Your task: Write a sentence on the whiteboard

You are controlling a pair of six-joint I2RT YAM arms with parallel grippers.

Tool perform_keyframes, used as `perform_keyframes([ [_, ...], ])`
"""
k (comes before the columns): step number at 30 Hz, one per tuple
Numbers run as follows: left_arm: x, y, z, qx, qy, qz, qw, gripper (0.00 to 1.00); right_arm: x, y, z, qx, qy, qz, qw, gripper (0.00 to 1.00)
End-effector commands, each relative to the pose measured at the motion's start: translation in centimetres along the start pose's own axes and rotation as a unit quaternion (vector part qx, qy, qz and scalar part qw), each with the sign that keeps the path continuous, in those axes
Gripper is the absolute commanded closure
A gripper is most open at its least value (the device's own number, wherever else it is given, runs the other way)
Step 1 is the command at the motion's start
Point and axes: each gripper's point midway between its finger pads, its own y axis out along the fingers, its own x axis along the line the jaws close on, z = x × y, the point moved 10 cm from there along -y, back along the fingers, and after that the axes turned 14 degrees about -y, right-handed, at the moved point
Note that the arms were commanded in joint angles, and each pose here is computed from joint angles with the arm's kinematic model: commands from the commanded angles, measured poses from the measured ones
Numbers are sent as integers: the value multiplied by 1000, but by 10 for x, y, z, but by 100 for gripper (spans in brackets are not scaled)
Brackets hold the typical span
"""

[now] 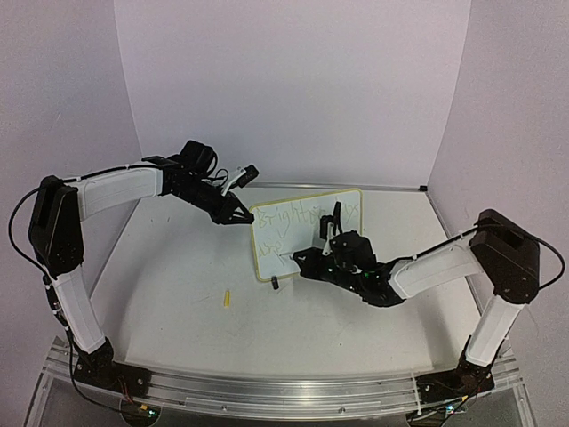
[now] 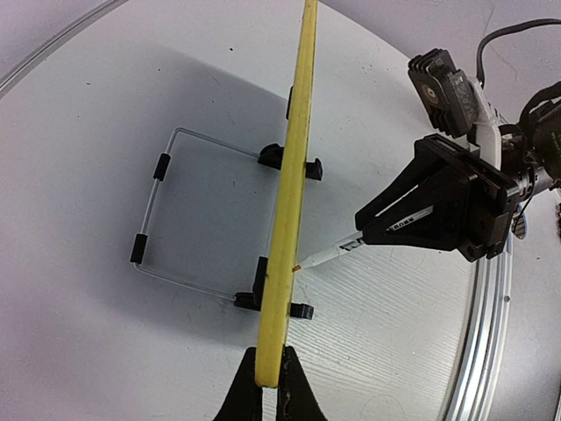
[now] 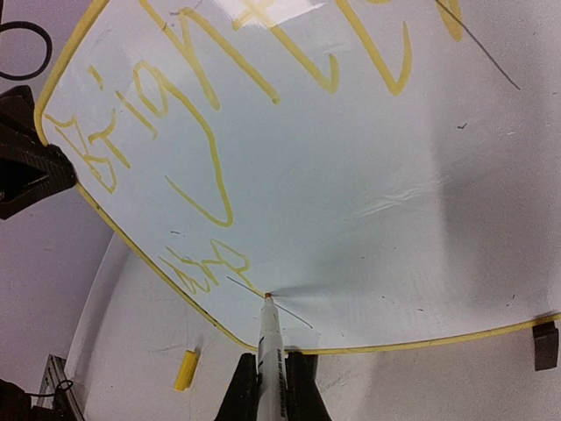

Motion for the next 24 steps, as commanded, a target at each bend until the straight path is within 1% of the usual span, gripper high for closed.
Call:
perform_keyframes([
  [1,-12,-13,-8,-20,34,-8,999,100,-4,-9,-14,-32,-1,35,999,100],
  [7,-12,-13,-8,-19,33,-8,999,100,-3,-9,-15,-30,-5,27,999,100],
  [14,-12,-12,-7,-19,33,-6,999,100,6,-30,-28,-33,-38,-29,998,100],
  [19,-12,-12,-6,-18,32,-7,999,100,2,-40,-36,-24,-45,-73,996,100],
  [24,-14,-13,-6,-19,35,-7,999,100,-17,-43,-44,-27,-33,-68,997,100],
])
